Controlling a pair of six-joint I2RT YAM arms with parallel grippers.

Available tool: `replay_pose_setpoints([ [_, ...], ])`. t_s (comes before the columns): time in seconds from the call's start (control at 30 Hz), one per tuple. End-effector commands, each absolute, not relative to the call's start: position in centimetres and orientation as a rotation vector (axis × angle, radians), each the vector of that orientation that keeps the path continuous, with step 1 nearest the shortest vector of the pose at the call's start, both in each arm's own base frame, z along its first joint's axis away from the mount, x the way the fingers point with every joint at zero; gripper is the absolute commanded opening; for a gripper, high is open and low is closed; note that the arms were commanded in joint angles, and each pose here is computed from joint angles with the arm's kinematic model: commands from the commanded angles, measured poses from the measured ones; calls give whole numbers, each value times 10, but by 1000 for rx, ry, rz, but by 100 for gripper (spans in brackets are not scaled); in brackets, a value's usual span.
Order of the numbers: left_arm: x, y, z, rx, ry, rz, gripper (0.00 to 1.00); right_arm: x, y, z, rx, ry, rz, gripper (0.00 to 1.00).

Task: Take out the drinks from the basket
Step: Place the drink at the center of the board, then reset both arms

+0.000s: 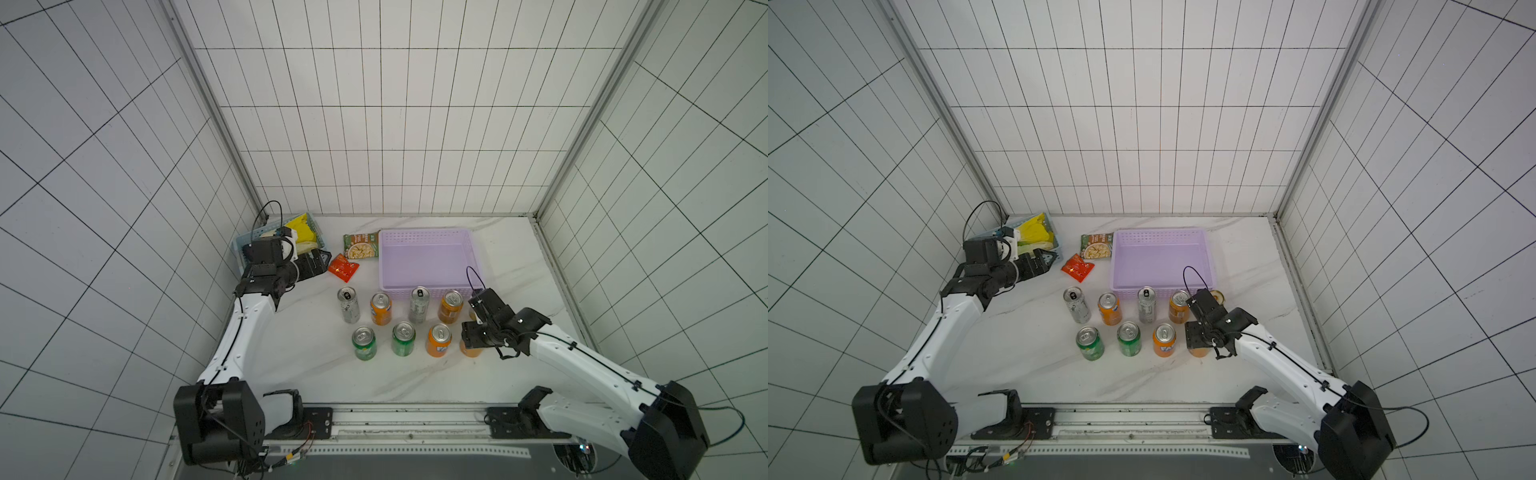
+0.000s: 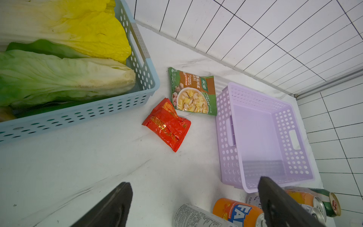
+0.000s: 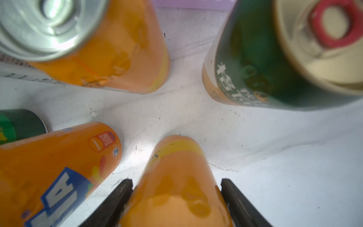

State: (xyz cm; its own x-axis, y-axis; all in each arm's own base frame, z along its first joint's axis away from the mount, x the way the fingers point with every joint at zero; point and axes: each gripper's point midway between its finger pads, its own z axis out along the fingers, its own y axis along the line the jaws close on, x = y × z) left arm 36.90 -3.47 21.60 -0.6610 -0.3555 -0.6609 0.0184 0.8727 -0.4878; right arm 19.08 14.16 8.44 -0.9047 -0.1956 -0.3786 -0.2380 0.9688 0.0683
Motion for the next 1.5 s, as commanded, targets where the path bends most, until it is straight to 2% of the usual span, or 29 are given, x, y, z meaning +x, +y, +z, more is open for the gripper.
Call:
replay_pose_setpoints([
  [0.0, 373, -32, 224, -231, 2206, -581, 98, 194, 144, 87, -303, 2713, 165, 73],
  [0.27, 373, -32, 223, -234, 2208, -578, 98, 196, 143, 109, -319, 2681, 169, 85],
  [0.6, 373, -31, 224, -232, 2205, -575, 98, 212, 148, 163, -376, 2582, 184, 100],
  [0.8, 372, -32, 226, -228, 2201, -578, 98, 240, 142, 200, -339, 2519, 218, 100],
  [1.1, 372, -33, 229, -223, 2194, -581, 98, 292, 95, 239, -200, 2402, 141, 99],
  [1.27, 372, -33, 229, -223, 2193, -580, 98, 320, 51, 249, -27, 2308, 69, 99],
  [1.47, 371, -30, 230, -228, 2188, -563, 98, 337, -15, 234, 244, 2166, 4, 99],
])
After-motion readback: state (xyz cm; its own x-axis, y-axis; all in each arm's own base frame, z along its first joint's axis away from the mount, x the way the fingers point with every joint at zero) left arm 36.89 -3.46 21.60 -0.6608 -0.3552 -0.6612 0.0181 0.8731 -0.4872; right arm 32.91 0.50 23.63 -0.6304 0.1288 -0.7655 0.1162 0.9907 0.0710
